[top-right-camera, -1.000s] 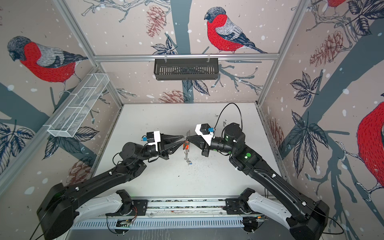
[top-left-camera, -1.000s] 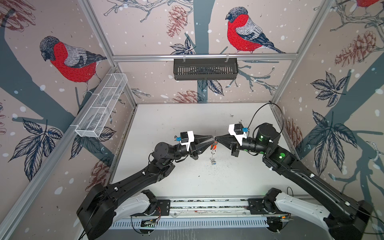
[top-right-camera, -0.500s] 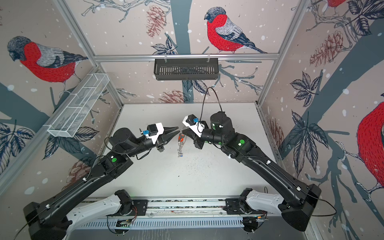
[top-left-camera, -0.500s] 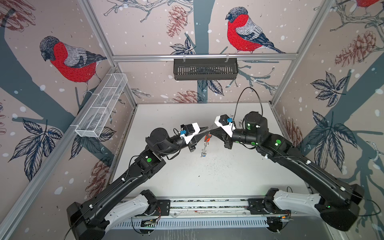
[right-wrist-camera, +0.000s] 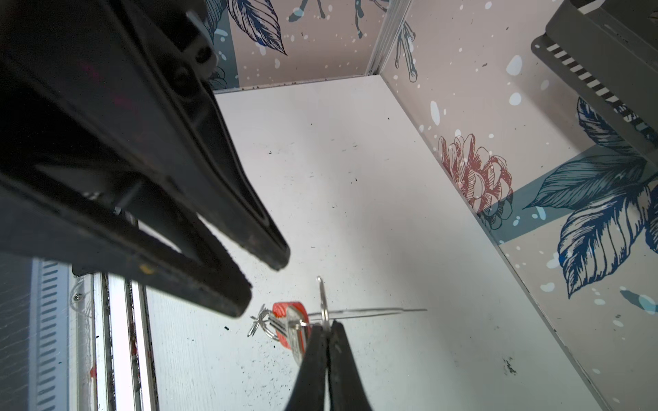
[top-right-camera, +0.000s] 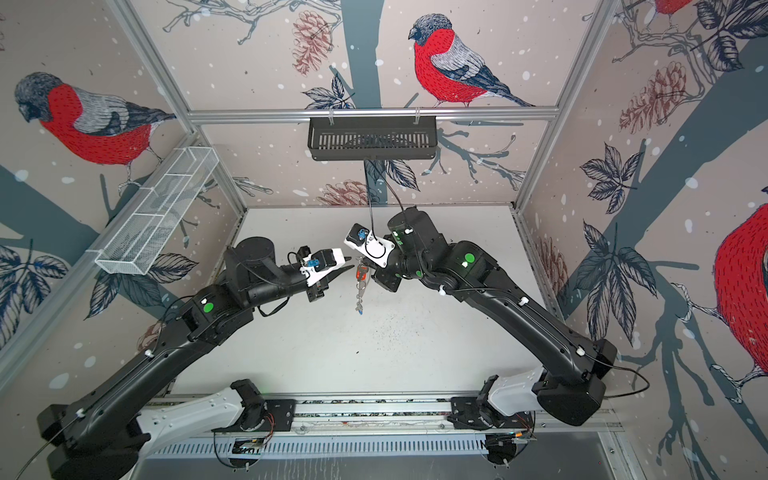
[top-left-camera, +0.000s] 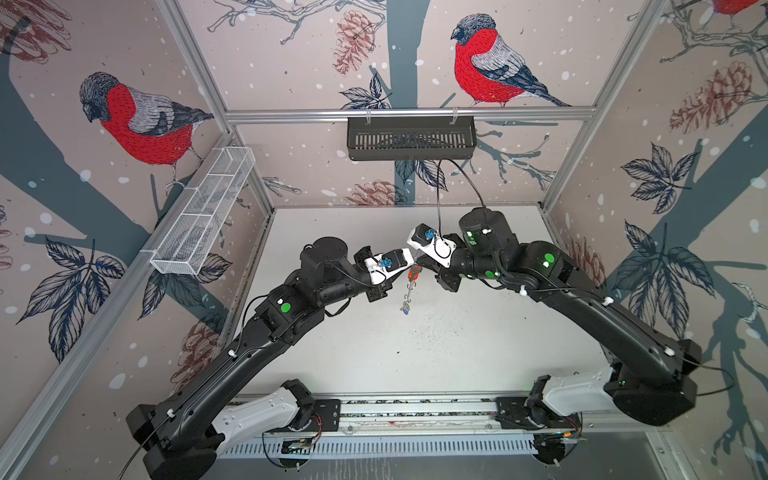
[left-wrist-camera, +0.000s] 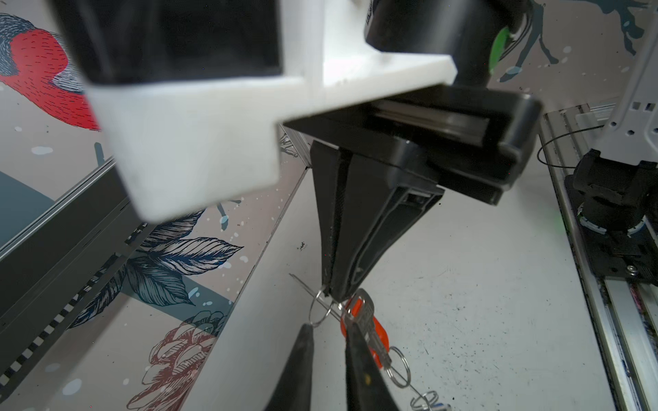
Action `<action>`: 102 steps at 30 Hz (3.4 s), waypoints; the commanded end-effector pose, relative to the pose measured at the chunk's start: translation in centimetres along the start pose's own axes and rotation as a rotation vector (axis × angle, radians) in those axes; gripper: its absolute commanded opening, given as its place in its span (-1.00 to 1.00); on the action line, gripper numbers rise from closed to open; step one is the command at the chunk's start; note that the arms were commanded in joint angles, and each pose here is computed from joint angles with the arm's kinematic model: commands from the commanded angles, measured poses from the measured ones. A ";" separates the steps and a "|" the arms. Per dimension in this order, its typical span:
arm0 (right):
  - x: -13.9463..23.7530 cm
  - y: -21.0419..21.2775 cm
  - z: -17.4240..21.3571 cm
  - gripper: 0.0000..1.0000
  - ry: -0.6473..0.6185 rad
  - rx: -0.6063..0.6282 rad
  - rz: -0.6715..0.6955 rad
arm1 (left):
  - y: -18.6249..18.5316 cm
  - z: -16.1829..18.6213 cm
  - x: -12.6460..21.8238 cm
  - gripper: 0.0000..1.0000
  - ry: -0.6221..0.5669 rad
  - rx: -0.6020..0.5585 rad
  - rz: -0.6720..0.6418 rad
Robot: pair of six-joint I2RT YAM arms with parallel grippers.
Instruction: Put the keys on the keyring
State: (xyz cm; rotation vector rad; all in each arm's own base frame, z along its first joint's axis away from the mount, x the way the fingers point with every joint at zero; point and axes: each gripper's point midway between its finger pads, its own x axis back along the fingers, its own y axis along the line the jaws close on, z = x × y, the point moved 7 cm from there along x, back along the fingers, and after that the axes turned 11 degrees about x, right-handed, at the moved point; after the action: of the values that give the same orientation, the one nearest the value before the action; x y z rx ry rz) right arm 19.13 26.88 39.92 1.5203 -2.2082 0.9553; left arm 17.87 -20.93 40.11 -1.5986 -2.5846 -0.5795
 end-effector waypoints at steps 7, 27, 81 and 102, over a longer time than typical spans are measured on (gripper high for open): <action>0.5 0.2 0.0 -1.00 0.034 0.046 -0.002 | 0.1 -0.5 -0.8 -0.59 0.013 -0.089 0.049; 0.8 1.0 -0.7 -1.00 -0.034 0.090 -0.037 | -0.2 0.5 -3.4 -0.60 0.024 -0.116 0.132; 1.7 1.0 1.2 -0.42 -0.237 -0.027 0.261 | 1.9 1.3 -5.5 -1.00 -0.127 0.168 -0.069; -1.3 0.8 4.1 -0.31 -0.410 -0.118 0.524 | 3.6 1.3 -5.4 -1.00 -0.266 0.518 -0.245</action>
State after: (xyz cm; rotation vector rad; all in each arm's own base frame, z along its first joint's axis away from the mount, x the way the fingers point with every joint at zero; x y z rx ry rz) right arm 19.44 24.85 34.11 1.1458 -2.9029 0.7003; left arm 23.99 -23.68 36.80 -1.2104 -2.7516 0.1994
